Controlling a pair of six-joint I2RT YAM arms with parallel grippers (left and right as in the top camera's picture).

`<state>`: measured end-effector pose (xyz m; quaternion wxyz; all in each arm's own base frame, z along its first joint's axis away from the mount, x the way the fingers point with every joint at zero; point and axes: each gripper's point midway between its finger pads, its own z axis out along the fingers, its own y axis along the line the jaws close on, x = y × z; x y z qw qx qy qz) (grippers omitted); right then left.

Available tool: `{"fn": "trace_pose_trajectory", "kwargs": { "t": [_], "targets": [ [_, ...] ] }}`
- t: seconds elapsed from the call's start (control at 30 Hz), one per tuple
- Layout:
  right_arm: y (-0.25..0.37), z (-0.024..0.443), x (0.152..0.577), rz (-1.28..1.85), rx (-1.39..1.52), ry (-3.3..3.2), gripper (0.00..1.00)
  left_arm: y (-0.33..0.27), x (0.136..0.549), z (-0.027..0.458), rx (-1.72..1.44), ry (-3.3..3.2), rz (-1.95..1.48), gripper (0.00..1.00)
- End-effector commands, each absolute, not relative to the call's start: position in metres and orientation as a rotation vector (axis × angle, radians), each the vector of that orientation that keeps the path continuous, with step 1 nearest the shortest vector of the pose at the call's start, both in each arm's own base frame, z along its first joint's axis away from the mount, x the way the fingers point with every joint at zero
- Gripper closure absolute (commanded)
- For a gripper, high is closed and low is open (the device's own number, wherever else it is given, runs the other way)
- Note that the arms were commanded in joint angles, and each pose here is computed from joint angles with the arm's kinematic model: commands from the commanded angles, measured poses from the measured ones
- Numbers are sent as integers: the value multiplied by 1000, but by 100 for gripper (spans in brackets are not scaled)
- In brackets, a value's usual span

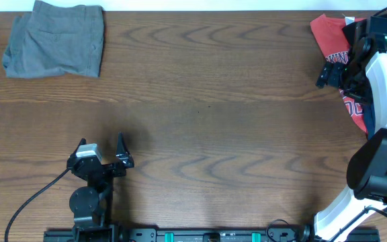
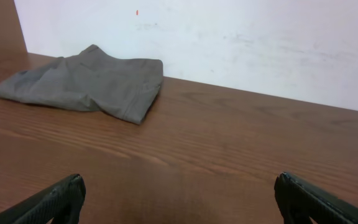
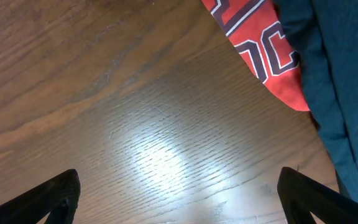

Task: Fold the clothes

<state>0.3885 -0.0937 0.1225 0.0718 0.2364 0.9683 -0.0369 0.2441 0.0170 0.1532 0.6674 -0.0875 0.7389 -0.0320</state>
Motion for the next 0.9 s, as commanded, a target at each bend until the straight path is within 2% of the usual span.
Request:
{"fn": "trace_pose_trajectory", "kwargs": {
  "t": [0.0, 0.2, 0.4, 0.7, 0.87],
  "targets": [
    [-88, 142, 390, -101, 700, 2857, 1, 15, 244, 138, -178, 1713, -64, 2],
    [-76, 183, 387, -84, 641, 2761, 1, 15, 244, 138, -178, 1713, -64, 2],
    [-49, 244, 375, -43, 525, 2616, 1, 15, 244, 138, -178, 1713, -64, 2],
    [27, 352, 316, 111, 221, 2336, 1, 15, 244, 138, -178, 1713, -64, 2],
    [31, 394, 269, 168, 176, 2182, 1, 15, 244, 138, -178, 1713, -64, 2]
  ]
}}
